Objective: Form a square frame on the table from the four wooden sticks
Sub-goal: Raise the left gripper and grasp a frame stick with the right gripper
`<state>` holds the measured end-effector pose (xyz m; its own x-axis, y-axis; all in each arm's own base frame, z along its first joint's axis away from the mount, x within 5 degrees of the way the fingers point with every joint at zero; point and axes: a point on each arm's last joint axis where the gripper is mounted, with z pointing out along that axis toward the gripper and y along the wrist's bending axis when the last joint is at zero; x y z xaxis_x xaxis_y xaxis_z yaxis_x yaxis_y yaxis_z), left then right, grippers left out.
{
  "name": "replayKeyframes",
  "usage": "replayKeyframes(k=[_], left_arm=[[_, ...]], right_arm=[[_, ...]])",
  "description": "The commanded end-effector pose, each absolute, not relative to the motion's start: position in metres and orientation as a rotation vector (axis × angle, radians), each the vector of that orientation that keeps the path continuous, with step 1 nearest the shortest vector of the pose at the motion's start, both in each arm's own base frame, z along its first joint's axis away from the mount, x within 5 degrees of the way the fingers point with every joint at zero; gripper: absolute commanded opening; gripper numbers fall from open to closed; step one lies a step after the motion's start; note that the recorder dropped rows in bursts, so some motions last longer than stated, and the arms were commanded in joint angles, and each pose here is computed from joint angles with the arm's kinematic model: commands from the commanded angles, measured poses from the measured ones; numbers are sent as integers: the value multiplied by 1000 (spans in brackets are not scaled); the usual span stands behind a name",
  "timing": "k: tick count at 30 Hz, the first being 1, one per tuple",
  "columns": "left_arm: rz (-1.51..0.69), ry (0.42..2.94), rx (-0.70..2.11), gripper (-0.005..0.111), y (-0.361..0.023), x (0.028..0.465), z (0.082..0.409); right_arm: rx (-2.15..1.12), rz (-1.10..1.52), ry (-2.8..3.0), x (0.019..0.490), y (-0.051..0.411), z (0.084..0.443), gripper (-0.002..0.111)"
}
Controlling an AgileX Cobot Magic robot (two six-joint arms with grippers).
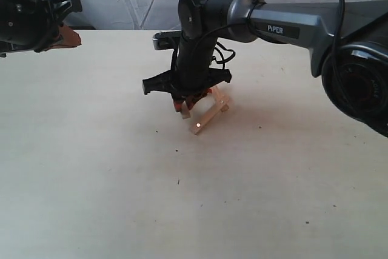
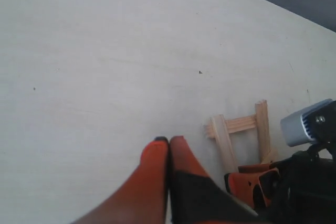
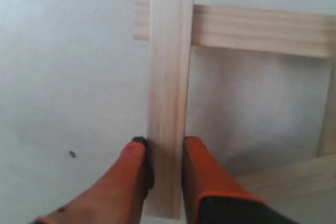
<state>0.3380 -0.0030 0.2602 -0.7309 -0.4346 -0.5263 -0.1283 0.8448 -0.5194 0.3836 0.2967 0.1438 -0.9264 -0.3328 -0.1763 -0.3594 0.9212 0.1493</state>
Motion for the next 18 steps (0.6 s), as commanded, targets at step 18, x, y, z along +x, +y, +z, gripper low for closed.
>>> replayKeyframes(k=[18], left_arm=[[-587, 2336, -411, 0, 0, 337, 263]], right_arm=[[-798, 96, 3002, 379, 287, 124, 15]])
